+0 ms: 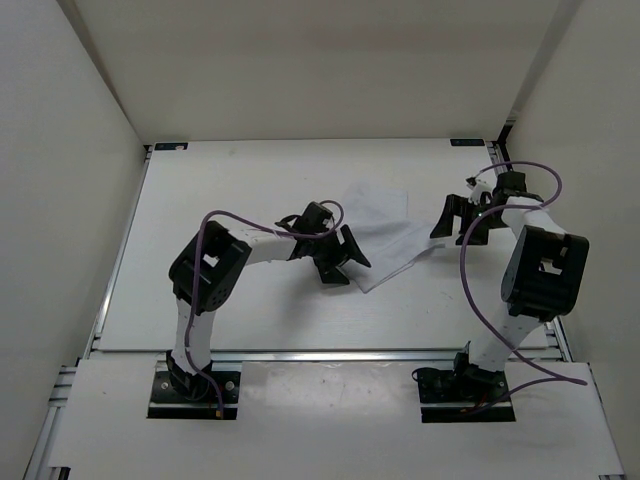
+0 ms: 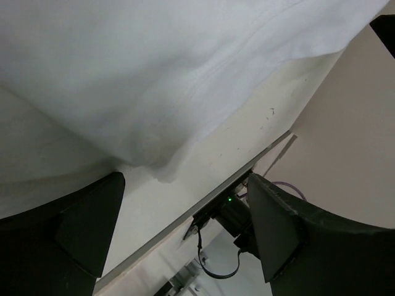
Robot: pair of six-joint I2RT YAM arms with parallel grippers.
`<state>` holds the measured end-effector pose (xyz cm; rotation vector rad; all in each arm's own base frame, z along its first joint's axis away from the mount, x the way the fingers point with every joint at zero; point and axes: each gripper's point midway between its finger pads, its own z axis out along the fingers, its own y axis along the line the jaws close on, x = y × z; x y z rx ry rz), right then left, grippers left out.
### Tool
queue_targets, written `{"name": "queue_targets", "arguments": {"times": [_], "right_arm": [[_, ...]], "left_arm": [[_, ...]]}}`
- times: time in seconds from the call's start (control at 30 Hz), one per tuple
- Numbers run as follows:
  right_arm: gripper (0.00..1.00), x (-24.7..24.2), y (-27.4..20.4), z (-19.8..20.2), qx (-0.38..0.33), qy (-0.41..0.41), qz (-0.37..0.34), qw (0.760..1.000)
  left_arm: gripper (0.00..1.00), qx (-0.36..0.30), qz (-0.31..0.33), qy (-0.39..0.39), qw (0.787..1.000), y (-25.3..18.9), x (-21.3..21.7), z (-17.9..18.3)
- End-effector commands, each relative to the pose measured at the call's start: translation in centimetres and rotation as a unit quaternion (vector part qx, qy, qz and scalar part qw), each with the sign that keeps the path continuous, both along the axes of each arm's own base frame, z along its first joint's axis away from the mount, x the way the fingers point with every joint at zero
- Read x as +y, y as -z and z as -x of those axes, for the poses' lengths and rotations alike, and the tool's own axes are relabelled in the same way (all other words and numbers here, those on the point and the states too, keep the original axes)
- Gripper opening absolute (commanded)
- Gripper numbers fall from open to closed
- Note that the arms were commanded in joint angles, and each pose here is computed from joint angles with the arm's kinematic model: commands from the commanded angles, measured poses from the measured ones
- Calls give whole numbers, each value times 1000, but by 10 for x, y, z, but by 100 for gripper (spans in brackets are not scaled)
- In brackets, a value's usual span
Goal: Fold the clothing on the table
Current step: Flatten the skirt out
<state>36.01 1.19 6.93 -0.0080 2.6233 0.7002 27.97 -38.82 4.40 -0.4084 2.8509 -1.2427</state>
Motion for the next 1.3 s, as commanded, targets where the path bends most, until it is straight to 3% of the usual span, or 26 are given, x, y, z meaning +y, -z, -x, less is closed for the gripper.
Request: {"name": "queue_targets", "arguments": {"times": [0.0, 0.17, 0.37, 0.47, 0.57, 0.6, 0.87, 0.93, 1.0, 1.07, 1.13, 1.17, 1.2, 1.27], "right_arm": [[99, 2, 7, -12, -13, 7, -6, 1000], [98, 2, 15, -27, 2, 20, -41, 999], [78, -11, 21, -55, 13, 26, -74, 997], [70, -9, 32, -56, 27, 21, -85, 996], [47, -11, 29, -56, 29, 33, -104, 994], [44, -11, 28, -55, 30, 35, -115, 992], [59, 0, 24, -35, 43, 21, -168, 985], [55, 2, 27, -33, 42, 17, -165, 985], [36, 7, 27, -32, 40, 13, -161, 986], [30, 14, 29, -31, 39, 6, -155, 987], [17, 21, 29, -32, 37, 1, -151, 988], [12, 24, 24, -34, 33, -2, -158, 987], [0, 26, 20, -36, 31, -4, -161, 986], [0, 29, 4, -44, 18, -4, -182, 983]], "left_arm": [[87, 11, -25, -4, 1000, 9, 22, 6], [63, 19, -29, -15, 999, 16, 32, -3], [72, 15, -28, -23, 999, 11, 24, -17], [69, 17, -3, -27, 999, 8, 12, -17], [62, 14, 13, -13, 1000, 5, -3, -11], [62, 20, 17, -13, 1000, 5, -5, -9], [68, 23, 21, -24, 999, 7, -2, 1], [68, 26, 25, -27, 999, 8, -2, 3], [65, 31, 27, -31, 999, 8, 0, 6], [59, 28, 39, -34, 998, 10, -1, 6], [12, 40, 64, -28, 997, 10, -7, 13], [0, 50, 68, -28, 996, 13, -7, 17], [0, 54, 66, -35, 996, 15, -2, 14], [0, 49, 55, -51, 996, 15, 7, 9]]}}
